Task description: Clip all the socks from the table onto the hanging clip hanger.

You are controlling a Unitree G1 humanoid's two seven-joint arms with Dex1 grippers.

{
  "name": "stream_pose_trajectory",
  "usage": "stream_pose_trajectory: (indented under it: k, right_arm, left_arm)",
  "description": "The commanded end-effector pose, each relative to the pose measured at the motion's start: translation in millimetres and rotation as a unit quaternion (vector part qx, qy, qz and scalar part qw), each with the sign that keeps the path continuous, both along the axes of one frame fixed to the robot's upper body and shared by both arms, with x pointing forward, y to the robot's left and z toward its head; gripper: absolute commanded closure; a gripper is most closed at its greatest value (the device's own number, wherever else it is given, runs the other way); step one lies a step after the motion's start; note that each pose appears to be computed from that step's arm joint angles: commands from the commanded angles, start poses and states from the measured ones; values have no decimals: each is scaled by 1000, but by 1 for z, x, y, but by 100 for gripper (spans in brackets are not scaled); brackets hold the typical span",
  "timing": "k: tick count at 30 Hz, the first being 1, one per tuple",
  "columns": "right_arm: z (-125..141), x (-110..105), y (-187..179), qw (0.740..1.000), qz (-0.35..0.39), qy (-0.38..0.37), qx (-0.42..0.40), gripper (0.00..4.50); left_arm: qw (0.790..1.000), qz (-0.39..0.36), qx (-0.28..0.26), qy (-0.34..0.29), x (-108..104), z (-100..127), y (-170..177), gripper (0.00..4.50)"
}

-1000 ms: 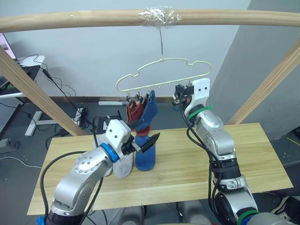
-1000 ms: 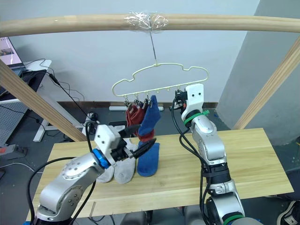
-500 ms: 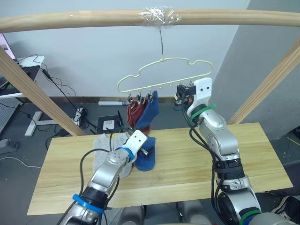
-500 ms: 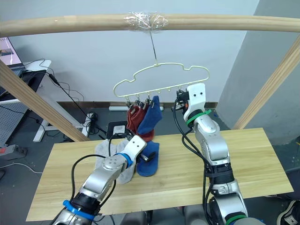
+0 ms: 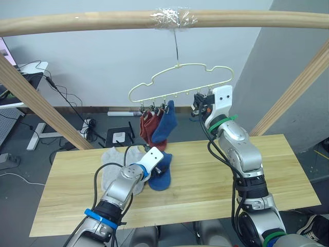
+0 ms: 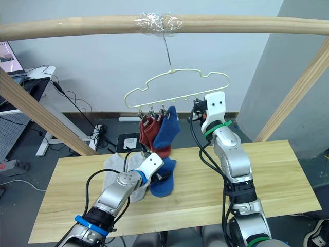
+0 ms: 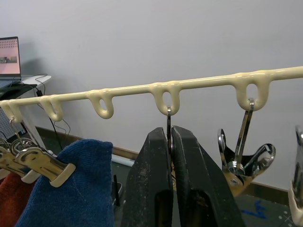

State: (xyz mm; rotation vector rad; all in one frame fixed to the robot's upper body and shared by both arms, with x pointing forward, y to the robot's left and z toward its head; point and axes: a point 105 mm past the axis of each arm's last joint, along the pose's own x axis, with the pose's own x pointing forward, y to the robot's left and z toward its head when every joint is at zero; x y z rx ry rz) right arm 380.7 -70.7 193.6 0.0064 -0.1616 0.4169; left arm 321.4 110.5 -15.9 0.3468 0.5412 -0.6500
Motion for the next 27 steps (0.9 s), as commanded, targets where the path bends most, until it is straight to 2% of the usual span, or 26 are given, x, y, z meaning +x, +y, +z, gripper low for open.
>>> stream_pose_trajectory:
  k: [1, 6, 11, 13, 15, 16, 18, 20, 22, 27]
  right_arm:
    - [11, -6, -1, 1000, 0, -22, 6, 450]
    - [10, -6, 0, 1000, 4, -20, 3, 450]
    - [11, -4, -7, 1000, 5, -16, -3, 450]
    - [10, -3, -12, 1000, 7, -7, -6, 450]
    - [3, -3, -16, 999, 18, 35, 5, 450]
    - [2, -3, -18, 997, 27, 70, 30, 450]
    - [3, -6, -20, 991, 42, 112, 63, 450]
    - [8, -9, -22, 985, 49, 138, 85, 450]
    - [12, -10, -24, 982, 52, 154, 95, 450]
    - [18, -10, -26, 970, 41, 191, 145, 450]
  left_arm:
    - [1000, -26, 4, 16, -13, -9, -8, 196]
    - [998, -52, -17, -6, -18, -1, -18, 329]
    - [993, -74, -80, -43, -27, 24, -28, 449]
    - [988, -88, -115, -59, -34, 39, -33, 449]
    - [979, -94, -161, -88, -38, 60, -36, 449]
    - [968, -92, -204, -109, -40, 79, -40, 449]
    - [952, -97, -245, -157, -42, 107, -43, 449]
    - [940, -100, -249, -213, -41, 128, -44, 449]
    - [931, -99, -251, -246, -40, 140, -47, 449]
    - [925, -105, -254, -262, -36, 145, -62, 449]
